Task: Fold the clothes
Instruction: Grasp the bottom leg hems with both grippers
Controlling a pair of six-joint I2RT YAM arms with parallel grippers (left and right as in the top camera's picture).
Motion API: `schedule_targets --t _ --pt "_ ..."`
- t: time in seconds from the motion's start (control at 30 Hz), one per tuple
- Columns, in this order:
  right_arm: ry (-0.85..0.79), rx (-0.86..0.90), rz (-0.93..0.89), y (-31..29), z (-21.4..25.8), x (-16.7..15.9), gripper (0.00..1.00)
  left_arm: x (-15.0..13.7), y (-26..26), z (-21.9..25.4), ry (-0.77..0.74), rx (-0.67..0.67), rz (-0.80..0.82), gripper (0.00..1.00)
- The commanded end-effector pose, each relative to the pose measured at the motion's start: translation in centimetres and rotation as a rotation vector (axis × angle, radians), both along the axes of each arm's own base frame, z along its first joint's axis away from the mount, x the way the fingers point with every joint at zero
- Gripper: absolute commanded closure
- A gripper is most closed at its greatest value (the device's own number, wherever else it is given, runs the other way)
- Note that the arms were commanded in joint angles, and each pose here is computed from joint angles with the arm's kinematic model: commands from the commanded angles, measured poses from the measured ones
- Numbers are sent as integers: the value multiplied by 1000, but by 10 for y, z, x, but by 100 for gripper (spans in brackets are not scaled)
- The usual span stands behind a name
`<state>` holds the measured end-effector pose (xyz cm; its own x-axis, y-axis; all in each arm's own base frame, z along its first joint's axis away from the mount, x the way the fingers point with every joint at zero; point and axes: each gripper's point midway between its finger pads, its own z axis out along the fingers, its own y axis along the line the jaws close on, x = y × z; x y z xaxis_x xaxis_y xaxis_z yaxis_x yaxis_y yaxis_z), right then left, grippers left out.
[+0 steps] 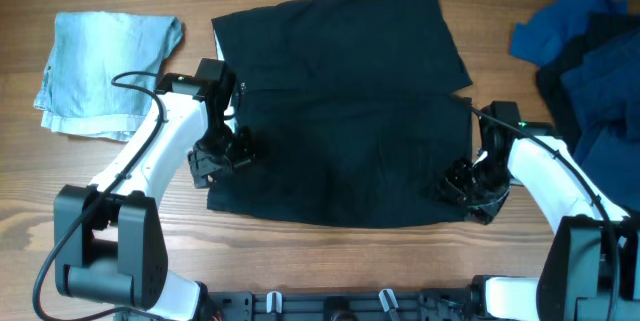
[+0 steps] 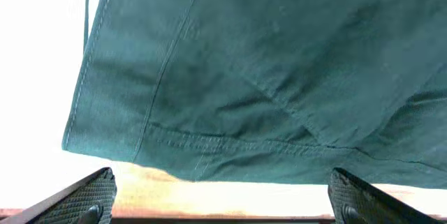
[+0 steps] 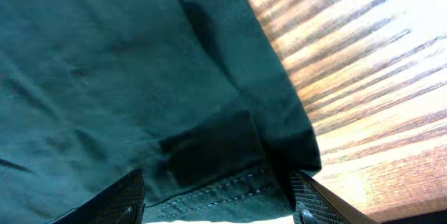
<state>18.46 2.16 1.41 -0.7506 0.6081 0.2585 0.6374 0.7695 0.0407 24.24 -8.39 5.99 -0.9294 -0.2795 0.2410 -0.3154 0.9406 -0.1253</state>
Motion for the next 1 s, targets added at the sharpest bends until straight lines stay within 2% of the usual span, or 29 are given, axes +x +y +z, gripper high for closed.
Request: schedule_targets --t 0.0,0.03,0.13,0.37,0.53,0.63,0.87,0.97 --pt "24 -24 -21 -4 -11 -13 38 -13 2 0 54 18 25 3" --pt "21 -24 -21 -3 -16 -16 42 -15 2 0 65 20 26 3" --pt "25 -24 -20 -3 -21 -20 45 -22 3 0 95 30 43 0" --pt "8 -23 -8 -3 -23 -17 44 -58 9 -27 196 54 70 0" --pt "7 -7 9 -1 -22 -18 43 -54 11 -30 171 62 67 0" --pt "7 -6 13 -1 -22 -18 39 -54 14 -32 169 79 63 0" --pt "15 -5 20 -1 -22 -20 34 -70 17 -54 185 90 92 0" --pt "18 -4 21 -1 -22 -21 33 -67 16 -59 163 89 110 6"
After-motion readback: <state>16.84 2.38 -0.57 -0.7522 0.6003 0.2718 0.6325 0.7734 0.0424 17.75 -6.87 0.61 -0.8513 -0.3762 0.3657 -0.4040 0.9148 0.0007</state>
